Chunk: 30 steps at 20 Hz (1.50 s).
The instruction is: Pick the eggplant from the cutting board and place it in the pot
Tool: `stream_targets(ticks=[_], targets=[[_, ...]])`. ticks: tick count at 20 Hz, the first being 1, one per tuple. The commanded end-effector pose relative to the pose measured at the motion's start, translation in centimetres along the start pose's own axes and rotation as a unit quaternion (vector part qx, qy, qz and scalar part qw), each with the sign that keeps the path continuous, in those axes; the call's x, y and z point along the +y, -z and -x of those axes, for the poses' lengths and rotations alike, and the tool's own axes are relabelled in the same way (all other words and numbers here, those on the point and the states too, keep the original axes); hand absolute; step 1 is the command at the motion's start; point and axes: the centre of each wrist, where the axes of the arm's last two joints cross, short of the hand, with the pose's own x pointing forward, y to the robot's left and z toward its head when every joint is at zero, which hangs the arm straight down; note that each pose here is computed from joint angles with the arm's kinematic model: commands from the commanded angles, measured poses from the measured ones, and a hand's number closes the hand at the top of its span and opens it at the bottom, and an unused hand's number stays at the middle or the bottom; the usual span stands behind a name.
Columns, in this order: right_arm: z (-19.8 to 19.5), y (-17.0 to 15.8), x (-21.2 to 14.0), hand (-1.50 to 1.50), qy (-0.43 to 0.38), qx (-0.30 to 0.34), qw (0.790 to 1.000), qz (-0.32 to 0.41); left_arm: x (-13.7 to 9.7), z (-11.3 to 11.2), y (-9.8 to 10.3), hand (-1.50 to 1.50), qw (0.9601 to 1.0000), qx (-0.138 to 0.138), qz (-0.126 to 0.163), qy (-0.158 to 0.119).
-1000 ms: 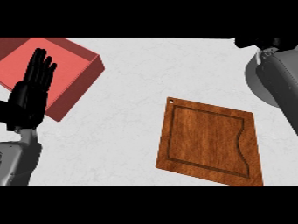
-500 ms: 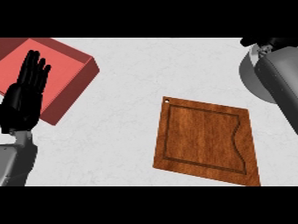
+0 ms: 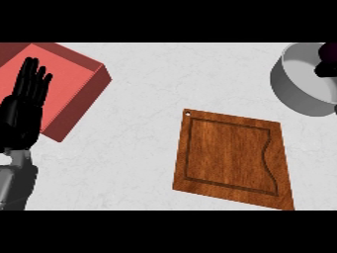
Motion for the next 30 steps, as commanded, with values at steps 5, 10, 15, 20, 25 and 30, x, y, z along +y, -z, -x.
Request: stream_targets(ticks=[5, 10, 15, 20, 25, 30], targets=[[6.8, 1.5, 0.8, 1.5, -0.002, 0.059, 0.998, -0.003, -0.2, 1.3, 0.3, 0.0, 0.9998, 0.007, 0.018, -0.005], [11.1, 2.8, 2.7, 1.5, -0.005, 0.08, 0.997, -0.021, -1.3, -0.6, 1.1, 0.0, 0.9998, 0.004, 0.019, -0.003], [13.5, 1.0, 5.3, 1.5, 0.058, 0.147, 0.979, -0.125, -1.6, -1.2, 1.6, 0.0, 0.9998, 0.001, 0.017, -0.011], [13.0, 1.8, 6.0, -1.5, 0.097, 0.103, 0.975, -0.171, -1.0, -1.1, 1.0, 0.0, 0.9996, -0.007, 0.022, -0.017], [12.0, 3.3, 4.7, -1.5, 0.165, 0.046, 0.978, -0.123, -1.3, 0.3, 0.8, 0.0, 0.9998, -0.009, 0.015, -0.013], [10.7, 2.7, 4.8, -1.5, 0.271, 0.084, 0.957, -0.064, -1.3, -0.2, 0.4, 0.0, 0.9998, -0.005, 0.016, -0.01]])
